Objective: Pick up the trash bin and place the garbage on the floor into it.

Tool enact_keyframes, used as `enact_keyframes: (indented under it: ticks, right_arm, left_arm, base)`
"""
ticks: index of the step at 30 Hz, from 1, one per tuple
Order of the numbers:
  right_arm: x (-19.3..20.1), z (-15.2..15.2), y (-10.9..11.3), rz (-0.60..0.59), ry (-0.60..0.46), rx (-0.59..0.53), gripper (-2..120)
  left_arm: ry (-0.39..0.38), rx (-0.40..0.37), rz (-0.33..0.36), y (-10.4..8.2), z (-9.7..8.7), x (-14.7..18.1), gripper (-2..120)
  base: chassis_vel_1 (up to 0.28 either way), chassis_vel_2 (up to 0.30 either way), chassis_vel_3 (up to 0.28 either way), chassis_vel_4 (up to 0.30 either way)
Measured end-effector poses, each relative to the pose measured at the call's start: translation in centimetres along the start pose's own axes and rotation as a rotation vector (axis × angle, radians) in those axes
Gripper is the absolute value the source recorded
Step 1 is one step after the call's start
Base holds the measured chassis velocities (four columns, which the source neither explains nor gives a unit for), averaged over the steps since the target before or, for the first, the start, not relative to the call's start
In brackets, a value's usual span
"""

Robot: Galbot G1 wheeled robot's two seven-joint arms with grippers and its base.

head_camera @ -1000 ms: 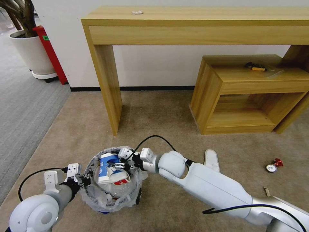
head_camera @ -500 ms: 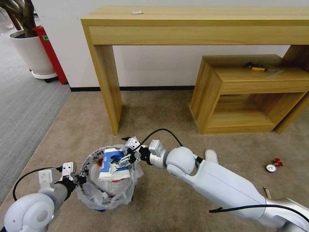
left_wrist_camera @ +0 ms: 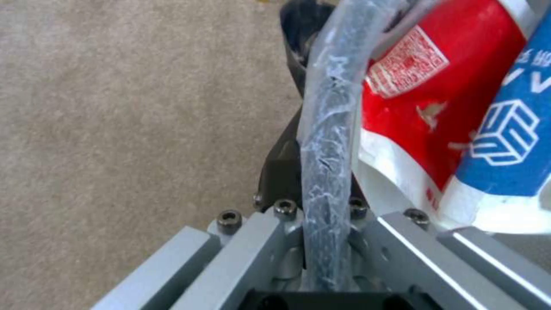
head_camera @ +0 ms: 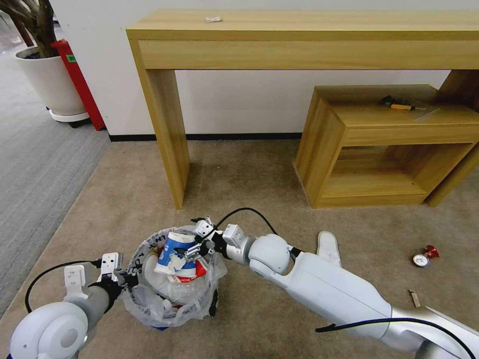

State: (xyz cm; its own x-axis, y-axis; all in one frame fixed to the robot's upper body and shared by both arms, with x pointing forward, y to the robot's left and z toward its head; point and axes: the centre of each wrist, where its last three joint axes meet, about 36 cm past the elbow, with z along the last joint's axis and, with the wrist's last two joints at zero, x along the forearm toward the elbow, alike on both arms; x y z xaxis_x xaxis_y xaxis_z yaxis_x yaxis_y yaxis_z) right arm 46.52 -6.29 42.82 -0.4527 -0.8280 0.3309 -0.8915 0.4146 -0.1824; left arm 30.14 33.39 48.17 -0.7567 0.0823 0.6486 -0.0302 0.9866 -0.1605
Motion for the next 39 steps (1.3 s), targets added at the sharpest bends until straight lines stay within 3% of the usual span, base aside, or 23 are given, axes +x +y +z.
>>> enact_keyframes:
  ticks: [6, 14, 19, 23, 25, 27, 29, 39]
  right_arm:
    - [2.9, -1.3, -0.2, 0.015, -0.038, 0.005, 100]
    - [3.1, -2.7, -0.3, 0.015, -0.074, -0.047, 100]
    - [4.5, -2.6, -3.1, 0.129, -0.072, -0.123, 100]
    - [6.7, 0.0, -5.5, 0.241, -0.025, -0.171, 100]
    - [8.7, 3.0, -6.9, 0.317, 0.018, -0.217, 100]
    - [9.5, 4.5, -7.1, 0.343, 0.039, -0.246, 100]
    - [10.9, 8.1, -7.2, 0.403, 0.094, -0.316, 100]
    - [9.4, 16.3, -8.3, 0.449, 0.203, -0.463, 100]
  left_arm:
    - [0.000, 0.006, -0.017, 0.7, -0.1, -0.5, 0]
    - [0.009, 0.007, -0.022, 1.1, 0.3, -0.8, 0]
    - [0.007, 0.018, -0.039, 1.7, 0.5, -1.0, 0]
    - [-0.004, 0.021, -0.049, 2.4, 0.7, -0.7, 0]
    - [-0.004, 0.025, -0.057, 2.8, 0.9, -0.7, 0]
    - [-0.002, 0.028, -0.061, 3.0, 1.0, -0.7, 0]
    - [-0.003, 0.034, -0.069, 3.1, 1.2, -0.6, 0]
    - [-0.012, 0.046, -0.095, 3.0, 2.0, 0.0, 0]
  base:
    - [0.000, 0.000, 0.000, 0.000]
    - [0.000, 0.000, 0.000, 0.000]
    - [0.000, 0.000, 0.000, 0.000]
    - [0.000, 0.000, 0.000, 0.000]
    - [0.000, 0.000, 0.000, 0.000]
    - [0.000, 0.000, 0.000, 0.000]
    - [0.000, 0.000, 0.000, 0.000]
    - [0.000, 0.000, 0.000, 0.000]
